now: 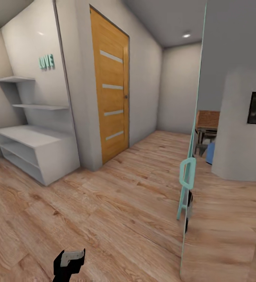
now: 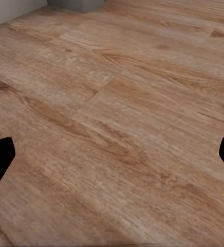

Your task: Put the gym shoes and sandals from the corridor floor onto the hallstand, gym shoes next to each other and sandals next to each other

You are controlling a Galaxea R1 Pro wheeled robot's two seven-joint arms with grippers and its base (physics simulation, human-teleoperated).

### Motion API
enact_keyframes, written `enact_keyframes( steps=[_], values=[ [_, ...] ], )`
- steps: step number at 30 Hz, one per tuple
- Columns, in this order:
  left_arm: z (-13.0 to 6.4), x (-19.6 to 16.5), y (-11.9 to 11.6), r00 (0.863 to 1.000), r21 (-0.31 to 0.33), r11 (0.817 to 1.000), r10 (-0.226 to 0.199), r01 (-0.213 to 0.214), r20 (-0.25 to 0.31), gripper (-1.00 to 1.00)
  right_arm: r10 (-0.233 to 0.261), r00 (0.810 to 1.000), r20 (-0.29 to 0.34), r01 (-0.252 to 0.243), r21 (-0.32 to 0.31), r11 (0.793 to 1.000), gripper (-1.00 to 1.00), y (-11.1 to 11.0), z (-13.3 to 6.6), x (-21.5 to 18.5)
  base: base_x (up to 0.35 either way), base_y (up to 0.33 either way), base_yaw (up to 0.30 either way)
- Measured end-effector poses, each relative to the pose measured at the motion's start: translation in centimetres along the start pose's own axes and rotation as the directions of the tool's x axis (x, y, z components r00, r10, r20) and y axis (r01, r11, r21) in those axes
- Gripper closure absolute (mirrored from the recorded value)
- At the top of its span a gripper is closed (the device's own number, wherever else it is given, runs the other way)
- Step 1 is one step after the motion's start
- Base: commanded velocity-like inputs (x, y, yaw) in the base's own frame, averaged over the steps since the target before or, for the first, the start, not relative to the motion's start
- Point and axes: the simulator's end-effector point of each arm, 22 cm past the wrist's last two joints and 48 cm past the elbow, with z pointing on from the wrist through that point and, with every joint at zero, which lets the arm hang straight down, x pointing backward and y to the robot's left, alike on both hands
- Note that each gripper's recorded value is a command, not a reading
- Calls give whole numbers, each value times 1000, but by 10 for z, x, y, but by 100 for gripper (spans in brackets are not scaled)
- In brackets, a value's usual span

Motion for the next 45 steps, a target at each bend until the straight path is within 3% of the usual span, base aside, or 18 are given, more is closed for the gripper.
enact_keyframes(
  steps=[15,36,45],
  values=[
    [0,3,0,1000,-1,1000,1,-1,-6,-100,1,1000,-6,-1,0,1000,-100,0,0,3,0,0,266],
    [0,-8,0,1000,-1,1000,-2,2,17,-100,0,1000,17,0,1,1000,-100,0,-1,-7,1,0,17],
    [-1,-15,-1,1000,-1,1000,-5,5,31,-100,0,999,32,0,1,1000,-100,0,-2,-13,227,18,0]
  ],
)
